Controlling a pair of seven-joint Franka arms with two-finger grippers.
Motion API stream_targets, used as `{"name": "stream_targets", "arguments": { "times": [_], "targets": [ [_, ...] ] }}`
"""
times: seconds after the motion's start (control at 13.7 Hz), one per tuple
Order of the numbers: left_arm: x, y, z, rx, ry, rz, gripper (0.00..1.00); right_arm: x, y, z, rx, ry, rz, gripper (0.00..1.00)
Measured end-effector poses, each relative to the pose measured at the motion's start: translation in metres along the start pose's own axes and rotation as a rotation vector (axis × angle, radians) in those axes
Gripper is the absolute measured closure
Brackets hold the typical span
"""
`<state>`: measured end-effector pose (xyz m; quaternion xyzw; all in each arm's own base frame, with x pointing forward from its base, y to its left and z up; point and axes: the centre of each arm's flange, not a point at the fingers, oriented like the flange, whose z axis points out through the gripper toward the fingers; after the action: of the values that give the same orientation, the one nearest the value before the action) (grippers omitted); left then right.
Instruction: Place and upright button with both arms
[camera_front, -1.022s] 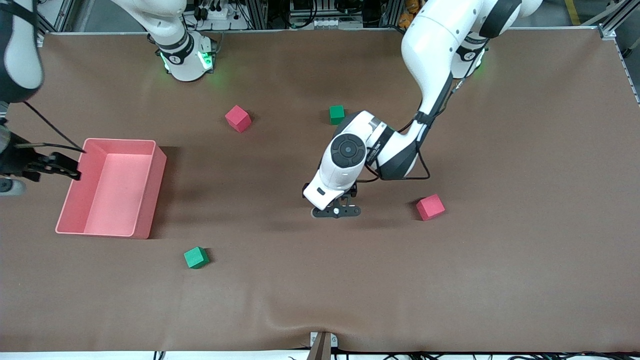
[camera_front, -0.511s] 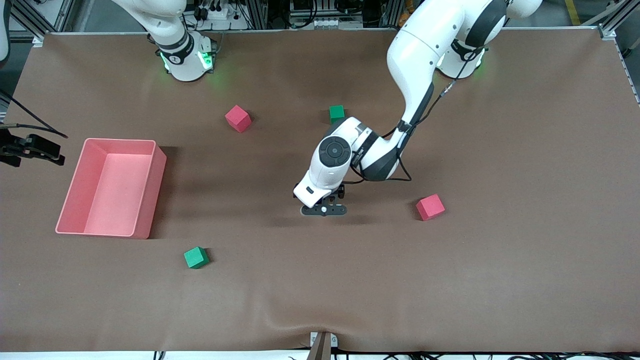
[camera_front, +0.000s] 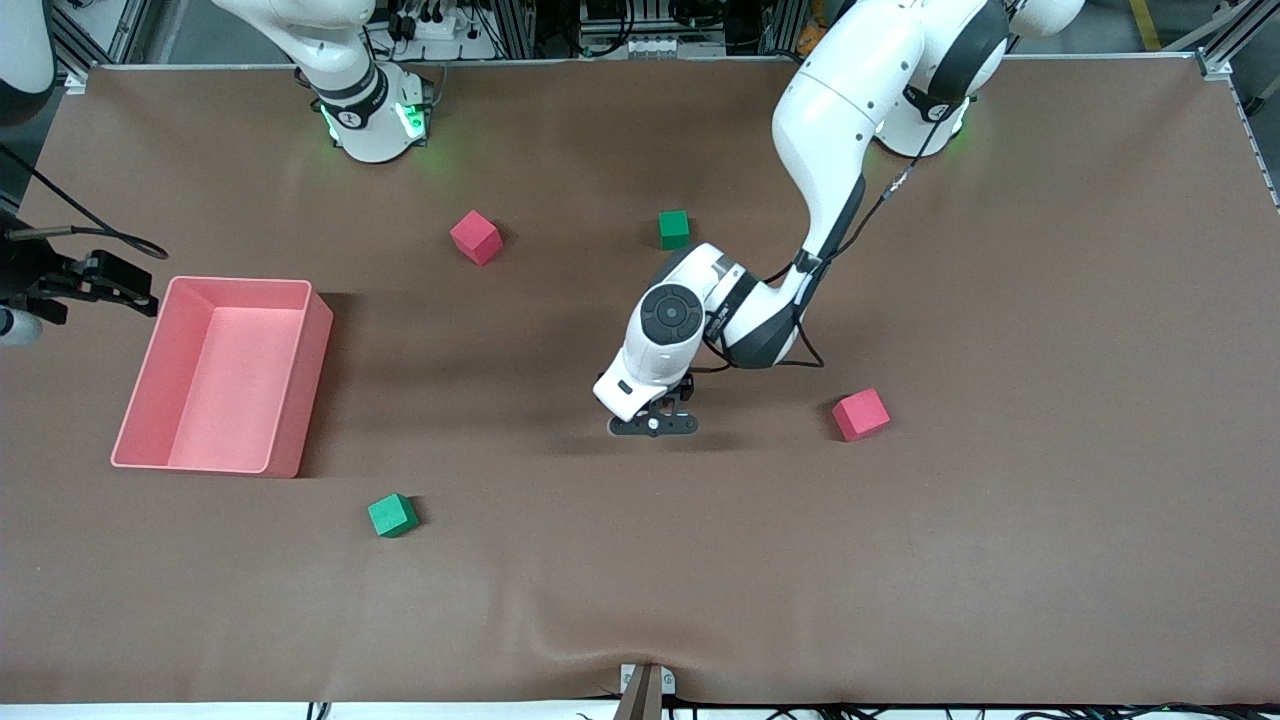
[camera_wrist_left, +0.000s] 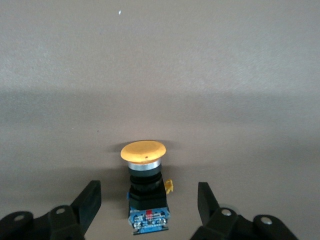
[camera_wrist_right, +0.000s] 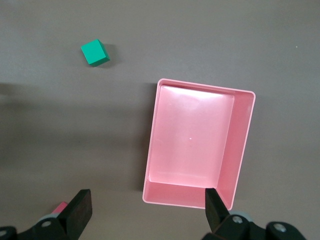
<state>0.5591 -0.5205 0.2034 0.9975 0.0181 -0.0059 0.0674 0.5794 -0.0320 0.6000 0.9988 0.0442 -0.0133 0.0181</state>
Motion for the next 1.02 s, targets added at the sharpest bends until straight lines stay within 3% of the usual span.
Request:
{"name": "stream_targets", "arguments": {
  "times": [0.37, 0.58, 1.02],
  "targets": [
    [-0.001, -0.002, 0.006, 0.005, -0.005, -0.001, 0.15, -0.023, 0.004, -0.010, 0.000, -0.004, 0.016, 0.00],
    [-0.001, -0.001, 0.006, 0.005, -0.005, -0.001, 0.21, -0.032, 0.000, -0.016, -0.001, 0.007, 0.011, 0.00],
    [-0.004, -0.002, 0.016, 0.014, -0.015, 0.002, 0.21, -0.023, -0.016, -0.050, -0.018, 0.142, -0.017, 0.00]
  ]
}}
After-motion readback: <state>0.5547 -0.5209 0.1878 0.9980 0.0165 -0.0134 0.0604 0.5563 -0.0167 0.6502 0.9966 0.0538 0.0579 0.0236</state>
